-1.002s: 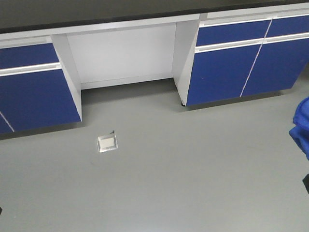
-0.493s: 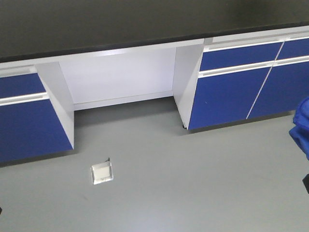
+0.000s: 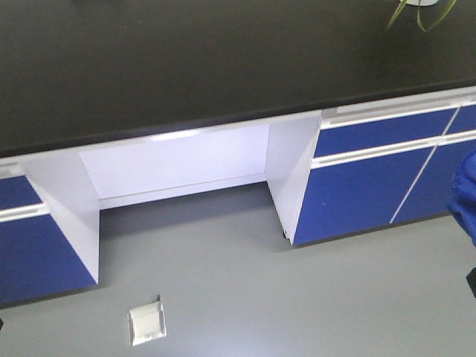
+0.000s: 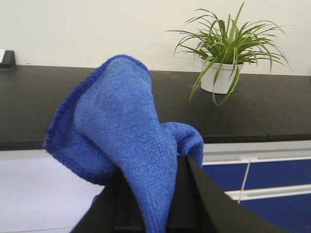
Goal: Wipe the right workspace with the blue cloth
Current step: 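Drive the base to the other black counter holding the cloth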
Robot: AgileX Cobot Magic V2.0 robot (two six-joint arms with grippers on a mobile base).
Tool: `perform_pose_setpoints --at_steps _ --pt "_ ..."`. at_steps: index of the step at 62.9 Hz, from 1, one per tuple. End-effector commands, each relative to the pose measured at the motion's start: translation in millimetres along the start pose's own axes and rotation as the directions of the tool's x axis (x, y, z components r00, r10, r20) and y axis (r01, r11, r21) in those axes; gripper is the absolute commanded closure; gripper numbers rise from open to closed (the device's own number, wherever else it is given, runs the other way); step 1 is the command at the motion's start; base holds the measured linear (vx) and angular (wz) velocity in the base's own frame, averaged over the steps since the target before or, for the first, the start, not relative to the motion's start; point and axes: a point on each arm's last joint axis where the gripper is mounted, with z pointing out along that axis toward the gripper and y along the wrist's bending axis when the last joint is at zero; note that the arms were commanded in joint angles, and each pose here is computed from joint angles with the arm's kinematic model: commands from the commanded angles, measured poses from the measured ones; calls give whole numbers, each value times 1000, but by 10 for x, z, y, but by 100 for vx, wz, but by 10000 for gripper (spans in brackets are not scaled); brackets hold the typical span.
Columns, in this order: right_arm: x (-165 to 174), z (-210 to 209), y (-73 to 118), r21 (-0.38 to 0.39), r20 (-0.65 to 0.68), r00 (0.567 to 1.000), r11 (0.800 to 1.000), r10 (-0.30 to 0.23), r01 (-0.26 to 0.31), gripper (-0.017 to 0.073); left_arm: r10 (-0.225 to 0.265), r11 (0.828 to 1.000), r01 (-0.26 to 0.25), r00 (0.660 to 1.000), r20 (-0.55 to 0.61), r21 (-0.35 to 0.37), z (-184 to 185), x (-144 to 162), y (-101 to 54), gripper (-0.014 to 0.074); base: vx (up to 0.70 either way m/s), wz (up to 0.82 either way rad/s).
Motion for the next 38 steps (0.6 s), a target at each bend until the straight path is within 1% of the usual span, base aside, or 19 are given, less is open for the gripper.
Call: perform_pose_setpoints --at_steps 1,17,38 --pt "-166 3 -35 31 94 996 999 -8 5 559 -7 1000 6 998 63 18 15 22 -12 599 40 1" --pt "-166 3 -35 31 94 996 999 -8 5 559 -7 1000 6 998 63 18 15 22 -12 599 39 10" --pt "-166 3 -35 31 94 996 999 -8 5 559 -7 1000 6 998 63 18 15 22 -12 599 40 32"
